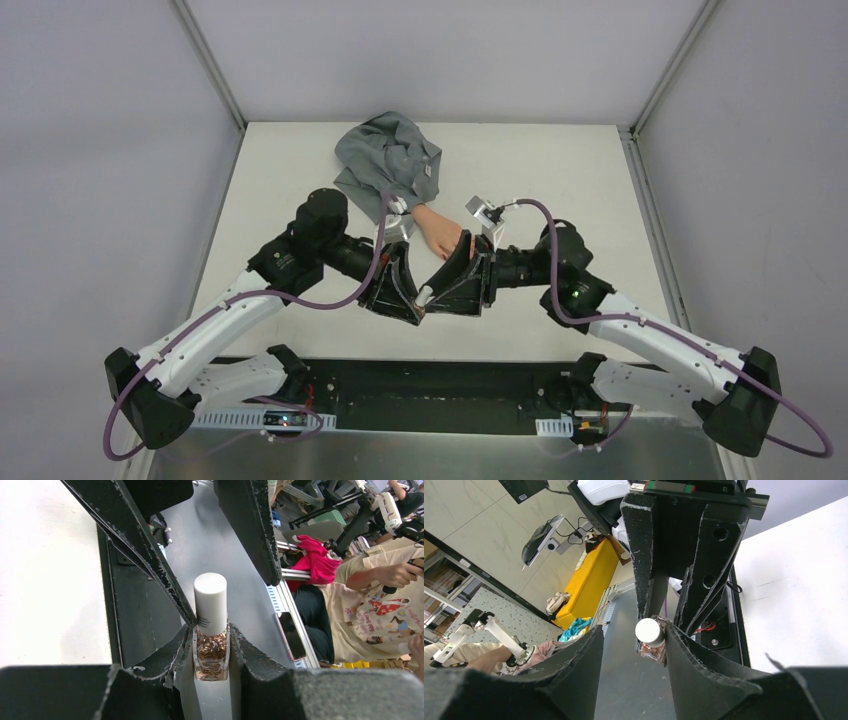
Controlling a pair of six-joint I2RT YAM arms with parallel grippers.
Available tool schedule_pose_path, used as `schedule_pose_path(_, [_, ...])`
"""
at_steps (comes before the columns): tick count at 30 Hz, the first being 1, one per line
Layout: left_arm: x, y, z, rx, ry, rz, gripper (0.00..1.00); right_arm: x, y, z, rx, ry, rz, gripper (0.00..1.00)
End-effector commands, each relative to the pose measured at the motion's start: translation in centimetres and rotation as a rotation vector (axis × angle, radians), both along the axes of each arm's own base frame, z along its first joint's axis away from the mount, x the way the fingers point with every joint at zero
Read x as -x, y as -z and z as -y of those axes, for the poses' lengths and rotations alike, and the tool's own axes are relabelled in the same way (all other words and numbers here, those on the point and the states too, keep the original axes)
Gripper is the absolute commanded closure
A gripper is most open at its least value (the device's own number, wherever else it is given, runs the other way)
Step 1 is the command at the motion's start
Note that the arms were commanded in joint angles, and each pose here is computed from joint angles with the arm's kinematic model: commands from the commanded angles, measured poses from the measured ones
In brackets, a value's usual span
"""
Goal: Paint the nails
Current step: Screw the nail polish bottle.
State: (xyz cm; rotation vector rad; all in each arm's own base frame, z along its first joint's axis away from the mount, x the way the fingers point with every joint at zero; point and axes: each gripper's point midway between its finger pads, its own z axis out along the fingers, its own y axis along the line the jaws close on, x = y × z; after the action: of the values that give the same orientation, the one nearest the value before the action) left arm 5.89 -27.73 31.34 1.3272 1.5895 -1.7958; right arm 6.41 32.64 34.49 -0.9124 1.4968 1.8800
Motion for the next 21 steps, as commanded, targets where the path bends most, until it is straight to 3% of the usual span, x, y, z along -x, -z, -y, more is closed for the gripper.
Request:
schedule_pose_path(1, [0.6, -2.1, -0.1, 0.069, 0.044, 0.067, 1.00, 0.9, -3.5, 0.4, -0.122, -0.008, 0.123, 0.51])
schedule_pose_path(12, [0.4, -1.9, 0.0, 0.060, 0.041, 0.057, 1.00, 1.0, -3.4, -0.2, -0.124, -0.007, 0.136, 0.68])
schedule_pose_path(19, [0.0, -1.8, 0.2, 0.057, 0.012, 0.066, 1.00, 0.4, -2.8, -0.4, -0.099, 0.043, 0.128, 0.97])
schedule_pose_path(21, [-0.4, -1.7, 0.3, 0.055, -0.020, 0.080, 1.00, -0.1, -2.4, -0.4, -0.085, 0.083, 0.116, 1.00])
